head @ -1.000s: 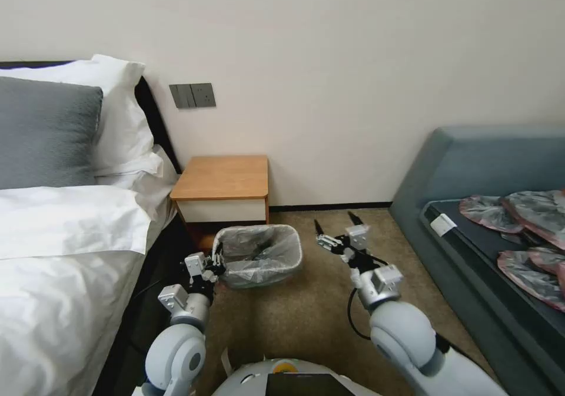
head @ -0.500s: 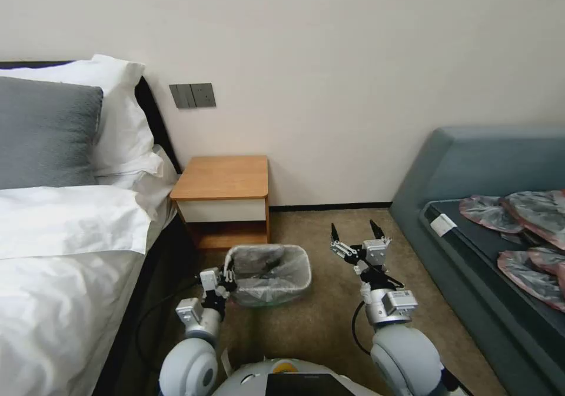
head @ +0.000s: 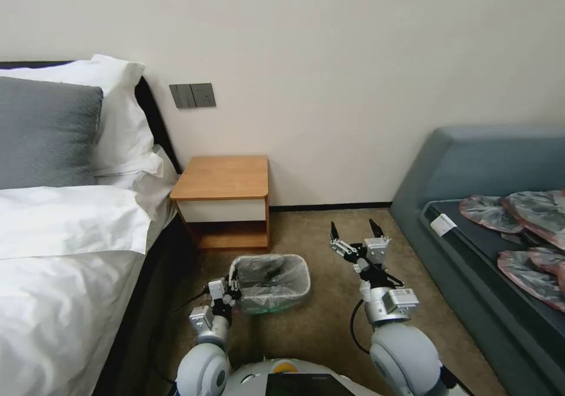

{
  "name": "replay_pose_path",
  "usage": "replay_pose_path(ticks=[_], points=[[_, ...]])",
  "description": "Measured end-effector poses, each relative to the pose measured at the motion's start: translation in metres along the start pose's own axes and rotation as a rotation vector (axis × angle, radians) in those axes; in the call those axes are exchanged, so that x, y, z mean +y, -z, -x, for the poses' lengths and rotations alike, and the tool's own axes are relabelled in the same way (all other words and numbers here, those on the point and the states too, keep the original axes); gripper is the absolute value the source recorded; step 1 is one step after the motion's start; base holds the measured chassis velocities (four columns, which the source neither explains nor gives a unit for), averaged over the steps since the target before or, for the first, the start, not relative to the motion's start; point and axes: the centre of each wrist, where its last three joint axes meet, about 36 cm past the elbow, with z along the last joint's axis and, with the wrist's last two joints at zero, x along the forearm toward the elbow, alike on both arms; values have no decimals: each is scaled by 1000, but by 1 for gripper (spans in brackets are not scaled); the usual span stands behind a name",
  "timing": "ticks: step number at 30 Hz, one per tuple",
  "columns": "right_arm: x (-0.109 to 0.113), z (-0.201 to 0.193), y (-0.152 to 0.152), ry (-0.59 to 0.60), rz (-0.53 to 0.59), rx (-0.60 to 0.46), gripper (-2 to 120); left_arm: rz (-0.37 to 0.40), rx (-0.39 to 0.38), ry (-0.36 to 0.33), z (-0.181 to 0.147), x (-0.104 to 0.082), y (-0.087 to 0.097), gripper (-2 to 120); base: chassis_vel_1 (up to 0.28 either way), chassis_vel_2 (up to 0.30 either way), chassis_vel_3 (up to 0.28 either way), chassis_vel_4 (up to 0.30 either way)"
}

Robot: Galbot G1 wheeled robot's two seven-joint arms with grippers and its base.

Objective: Pick up the garbage bag from the table and place it over the trash can.

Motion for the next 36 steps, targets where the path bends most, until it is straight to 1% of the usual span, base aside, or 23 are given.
replay_pose_path(ticks=[4, 12, 27, 28, 29, 30, 32, 33, 34, 36], points=[[0, 1, 0, -2, 7, 3, 100, 10, 3, 19, 6, 4, -10, 7, 0, 0, 0, 0], [0, 1, -1, -5, 16, 12, 100, 18, 22, 24, 14, 5, -20, 7, 0, 0, 0, 0], [2, 2, -3, -8, 28, 19, 100, 21, 47, 33, 18, 3, -29, 7, 0, 0, 0, 0], [2, 2, -2, -8, 28, 19, 100, 24, 48, 32, 17, 2, -30, 9, 0, 0, 0, 0], [2, 1, -2, -8, 29, 20, 100, 30, 49, 32, 17, 1, -31, 15, 0, 0, 0, 0], [2, 1, -2, -8, 29, 20, 100, 30, 49, 32, 17, 1, -31, 15, 0, 0, 0, 0], [2, 1, -2, -9, 30, 20, 100, 45, 45, 32, 16, 0, -31, 27, 0, 0, 0, 0], [2, 1, -2, -9, 30, 20, 100, 45, 45, 32, 16, 0, -31, 27, 0, 0, 0, 0], [2, 0, -1, -9, 31, 20, 100, 52, 42, 33, 16, 0, -31, 30, 0, 0, 0, 0], [3, -1, -1, -9, 35, 22, 100, 62, 39, 30, 15, -1, -31, 41, 0, 0, 0, 0]])
